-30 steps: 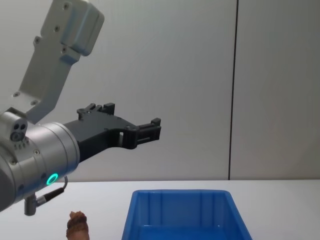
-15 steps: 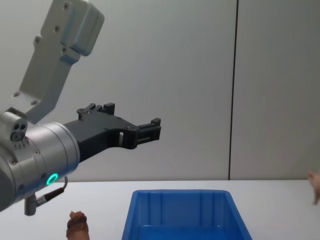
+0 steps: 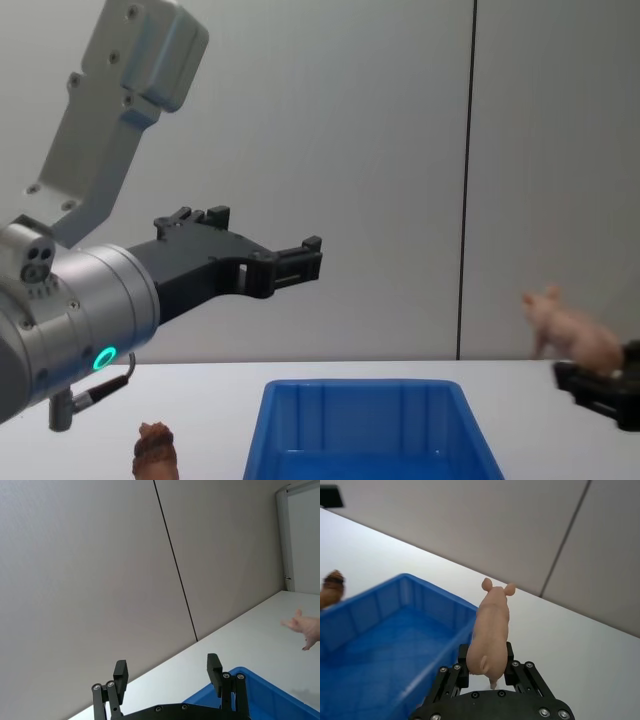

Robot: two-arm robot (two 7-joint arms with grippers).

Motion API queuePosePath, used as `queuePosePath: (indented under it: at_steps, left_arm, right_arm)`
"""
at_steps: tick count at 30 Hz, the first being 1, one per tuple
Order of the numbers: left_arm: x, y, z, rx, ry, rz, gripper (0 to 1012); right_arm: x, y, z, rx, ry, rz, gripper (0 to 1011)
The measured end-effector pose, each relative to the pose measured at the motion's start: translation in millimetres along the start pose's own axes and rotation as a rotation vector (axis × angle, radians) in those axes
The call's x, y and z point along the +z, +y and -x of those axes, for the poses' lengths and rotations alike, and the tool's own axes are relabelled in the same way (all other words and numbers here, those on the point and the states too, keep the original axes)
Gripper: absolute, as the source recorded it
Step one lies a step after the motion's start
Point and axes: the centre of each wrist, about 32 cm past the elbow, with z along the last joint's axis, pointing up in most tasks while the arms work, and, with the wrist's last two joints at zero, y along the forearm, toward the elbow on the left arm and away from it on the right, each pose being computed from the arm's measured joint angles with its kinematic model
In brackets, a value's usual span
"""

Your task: Pick up the two dolls from the table and place them into the box.

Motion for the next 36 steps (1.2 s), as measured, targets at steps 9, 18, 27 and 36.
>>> queuePosePath:
  at_steps: [9, 18, 27, 36]
  left_arm:
    - [0.0, 0.0, 0.0, 0.000, 0.000, 0.000, 1001]
    - [0.0, 0.0, 0.0, 0.000, 0.000, 0.000, 1001]
    - [0.0, 0.0, 0.0, 0.000, 0.000, 0.000, 1001]
    - [0.0, 0.0, 0.0, 0.000, 0.000, 0.000, 1001]
  right_arm:
    - [11.2, 18.5, 11.4, 0.133, 0.025, -0.011, 360]
    - [14.1, 32.8, 22.9, 0.221, 0.052, 0.000, 398]
    - [13.9, 40.0, 27.5, 0.249, 0.068, 0.011, 702]
    - [11.3, 38.2, 24.0, 0.234, 0.083, 0.018, 942]
